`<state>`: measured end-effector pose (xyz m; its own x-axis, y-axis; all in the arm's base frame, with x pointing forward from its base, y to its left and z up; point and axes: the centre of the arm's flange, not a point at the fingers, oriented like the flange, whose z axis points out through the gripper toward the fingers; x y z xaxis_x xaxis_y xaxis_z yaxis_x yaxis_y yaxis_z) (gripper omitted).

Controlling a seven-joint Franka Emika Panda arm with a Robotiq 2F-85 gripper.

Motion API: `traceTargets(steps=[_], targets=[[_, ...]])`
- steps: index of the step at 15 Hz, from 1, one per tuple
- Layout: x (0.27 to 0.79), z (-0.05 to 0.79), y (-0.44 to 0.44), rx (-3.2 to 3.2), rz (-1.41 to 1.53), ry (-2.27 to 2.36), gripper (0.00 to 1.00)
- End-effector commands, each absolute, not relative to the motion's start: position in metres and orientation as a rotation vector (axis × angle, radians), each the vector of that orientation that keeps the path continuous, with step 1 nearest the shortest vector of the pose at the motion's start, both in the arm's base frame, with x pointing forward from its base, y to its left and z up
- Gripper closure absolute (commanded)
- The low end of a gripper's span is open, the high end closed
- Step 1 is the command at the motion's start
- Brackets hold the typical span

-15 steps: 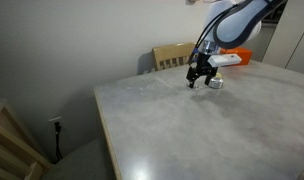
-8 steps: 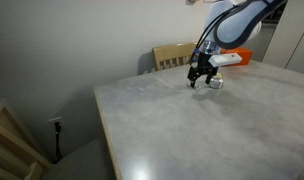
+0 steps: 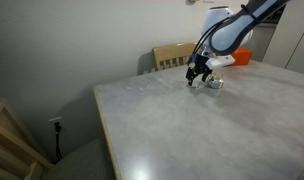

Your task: Pick the lid from the table, place it on the bottle, put it back on the table then place it on the bottle again

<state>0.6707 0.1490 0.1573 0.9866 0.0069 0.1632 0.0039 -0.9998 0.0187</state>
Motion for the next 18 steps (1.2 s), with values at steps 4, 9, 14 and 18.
traceTargets(steps=[4,9,14,18], targets=[[0.711,0.141,0.151,3.111,0.341,0.04,0.0],[0.714,0.14,0.149,3.104,0.27,0.011,0.0],[0.71,0.144,0.143,3.093,0.116,0.003,0.0],[0.712,0.145,0.141,3.085,0.058,0.003,0.2]])
